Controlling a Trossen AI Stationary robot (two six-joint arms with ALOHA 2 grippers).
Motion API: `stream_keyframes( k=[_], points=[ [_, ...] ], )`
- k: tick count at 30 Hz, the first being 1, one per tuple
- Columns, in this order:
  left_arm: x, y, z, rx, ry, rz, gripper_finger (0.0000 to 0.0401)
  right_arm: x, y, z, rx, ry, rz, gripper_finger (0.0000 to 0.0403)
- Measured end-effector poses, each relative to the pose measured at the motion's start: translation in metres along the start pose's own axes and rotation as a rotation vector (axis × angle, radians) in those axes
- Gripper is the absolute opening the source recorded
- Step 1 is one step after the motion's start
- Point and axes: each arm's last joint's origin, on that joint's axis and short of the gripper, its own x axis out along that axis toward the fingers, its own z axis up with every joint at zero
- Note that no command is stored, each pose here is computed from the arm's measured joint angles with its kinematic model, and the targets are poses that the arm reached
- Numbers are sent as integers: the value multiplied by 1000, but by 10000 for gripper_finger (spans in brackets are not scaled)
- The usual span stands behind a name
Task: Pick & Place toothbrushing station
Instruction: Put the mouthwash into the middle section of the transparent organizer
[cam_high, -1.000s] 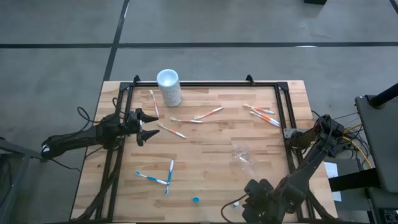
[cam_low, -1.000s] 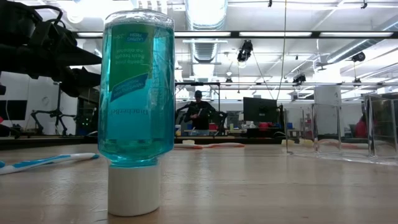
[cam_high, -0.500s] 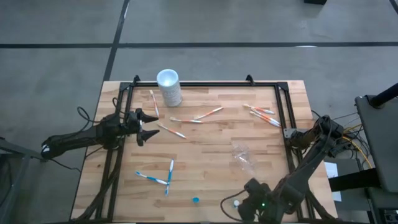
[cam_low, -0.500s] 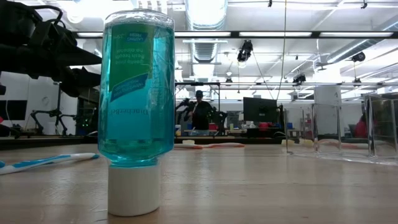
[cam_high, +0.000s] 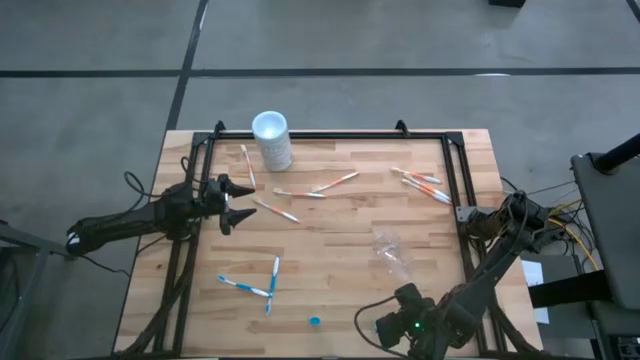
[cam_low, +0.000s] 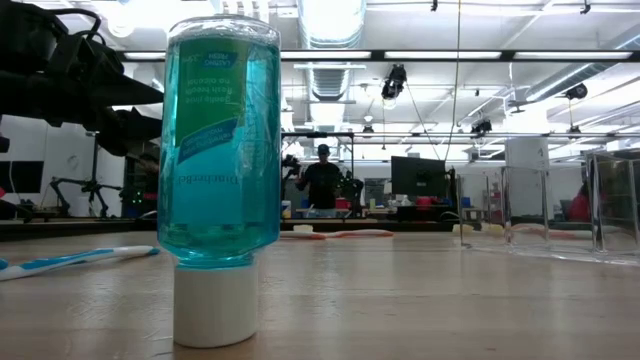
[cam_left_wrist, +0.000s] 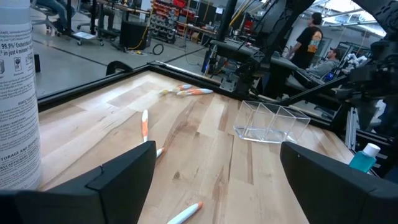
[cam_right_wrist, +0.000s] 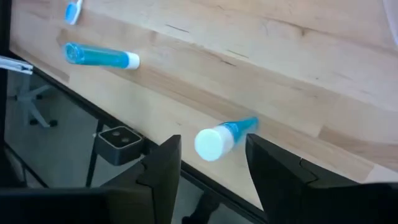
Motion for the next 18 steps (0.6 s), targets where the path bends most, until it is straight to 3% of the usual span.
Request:
stream_keyframes(
  k=[18],
  points=[
    [0,0,0,0,0,0,350,0,4,-3,-63,21,43,173]
  ],
)
